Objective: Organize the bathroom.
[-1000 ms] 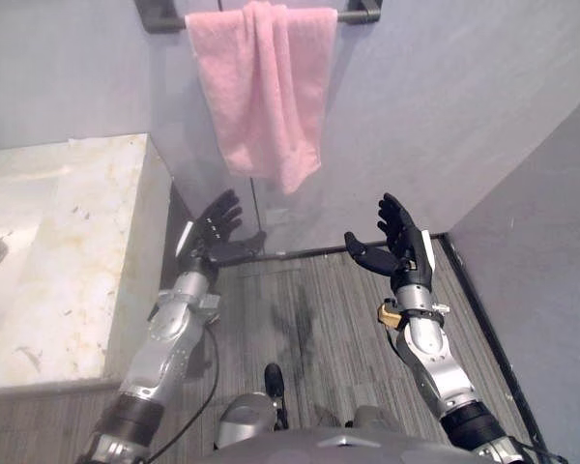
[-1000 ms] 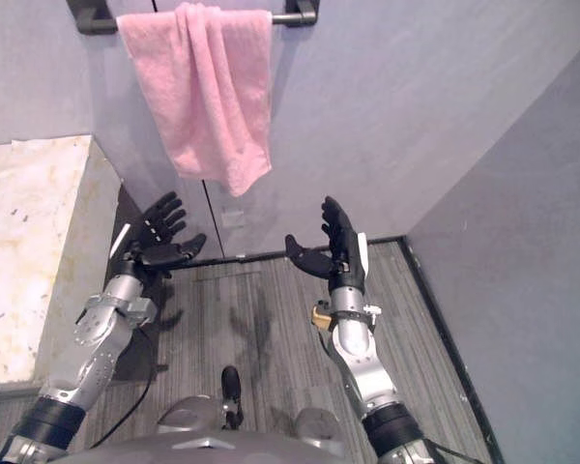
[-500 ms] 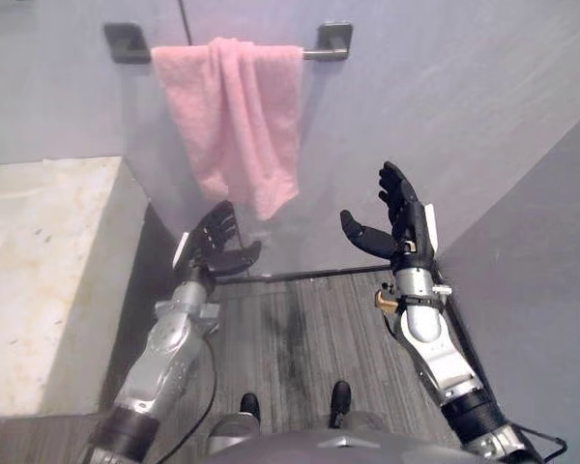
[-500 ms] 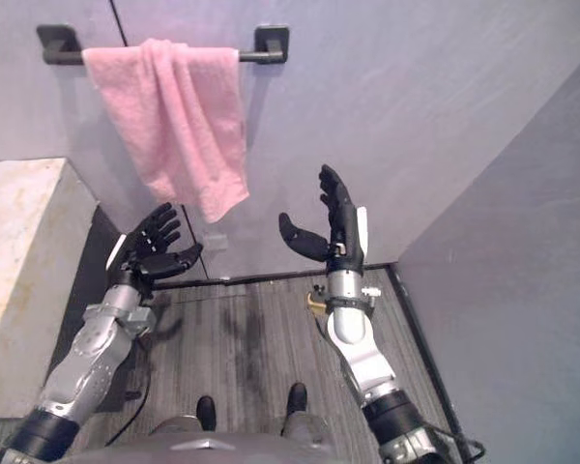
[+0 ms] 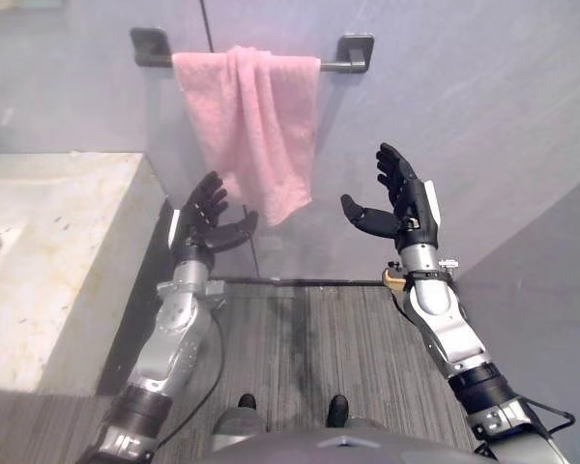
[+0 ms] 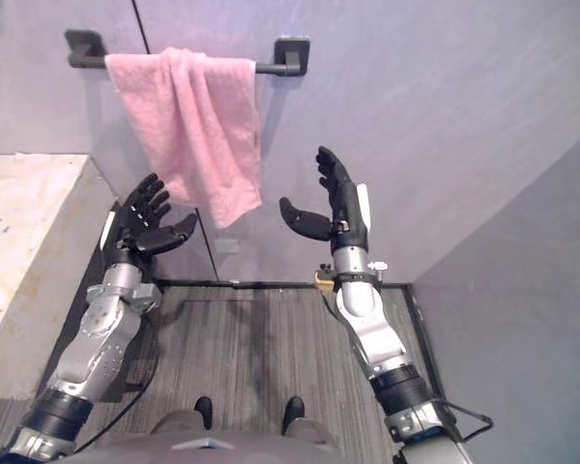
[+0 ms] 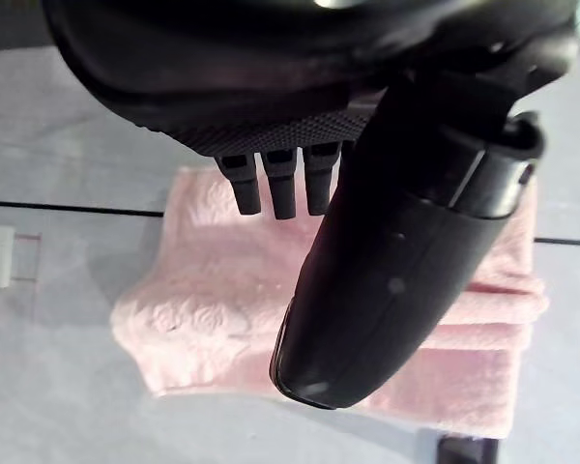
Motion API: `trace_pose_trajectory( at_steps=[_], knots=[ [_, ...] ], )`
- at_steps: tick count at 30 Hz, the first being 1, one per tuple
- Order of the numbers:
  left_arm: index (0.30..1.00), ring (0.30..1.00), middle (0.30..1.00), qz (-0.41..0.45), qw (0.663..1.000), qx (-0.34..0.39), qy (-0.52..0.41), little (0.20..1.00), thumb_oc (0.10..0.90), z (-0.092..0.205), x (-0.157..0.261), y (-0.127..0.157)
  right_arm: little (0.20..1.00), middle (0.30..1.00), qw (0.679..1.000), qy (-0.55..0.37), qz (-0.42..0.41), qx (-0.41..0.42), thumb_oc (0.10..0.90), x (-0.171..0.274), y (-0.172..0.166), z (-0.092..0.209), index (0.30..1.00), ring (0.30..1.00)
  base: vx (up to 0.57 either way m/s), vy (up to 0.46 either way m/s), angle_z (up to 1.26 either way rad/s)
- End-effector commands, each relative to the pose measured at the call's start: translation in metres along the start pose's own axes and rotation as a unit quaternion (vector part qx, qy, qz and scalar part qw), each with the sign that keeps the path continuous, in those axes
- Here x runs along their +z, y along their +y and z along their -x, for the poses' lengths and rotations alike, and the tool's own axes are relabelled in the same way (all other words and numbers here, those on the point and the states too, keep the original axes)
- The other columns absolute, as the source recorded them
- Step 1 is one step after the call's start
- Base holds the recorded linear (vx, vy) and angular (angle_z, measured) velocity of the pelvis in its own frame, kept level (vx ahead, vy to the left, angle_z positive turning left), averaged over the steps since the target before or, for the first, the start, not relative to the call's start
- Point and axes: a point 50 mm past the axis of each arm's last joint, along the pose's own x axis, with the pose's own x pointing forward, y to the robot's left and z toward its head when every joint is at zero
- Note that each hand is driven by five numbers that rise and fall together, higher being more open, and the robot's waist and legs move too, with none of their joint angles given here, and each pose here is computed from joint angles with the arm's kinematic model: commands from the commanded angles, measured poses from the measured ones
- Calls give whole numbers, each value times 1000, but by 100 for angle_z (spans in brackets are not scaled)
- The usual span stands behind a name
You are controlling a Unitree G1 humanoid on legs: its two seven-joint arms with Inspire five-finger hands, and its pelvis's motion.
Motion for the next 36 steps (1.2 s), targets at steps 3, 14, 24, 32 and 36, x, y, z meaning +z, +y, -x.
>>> trace_pose_trajectory(
  at_steps=[3,14,24,32,36],
  knots=[
    [900,900,900,-2,993,-50,-110,900,800,-8,31,-14,900,900,992,-121,-19,33,800,54,4,-31,900,900,68,108,18],
    [900,900,900,-13,994,-45,-102,900,800,-10,30,-10,900,900,992,-122,-13,-2,800,67,-7,-58,900,900,104,73,-1],
    [900,900,900,-23,995,-34,-95,900,800,-6,28,1,900,900,992,-125,4,-17,800,68,-11,-63,900,900,98,72,2],
    [900,900,900,-25,994,-33,-100,900,800,-7,30,1,900,900,990,-140,-4,3,800,75,-3,-64,900,900,140,-72,4],
    [900,900,900,-34,993,-34,-104,900,800,-8,29,-6,900,900,991,-132,-6,5,800,82,-5,-81,900,900,125,2,-2]
  ],
)
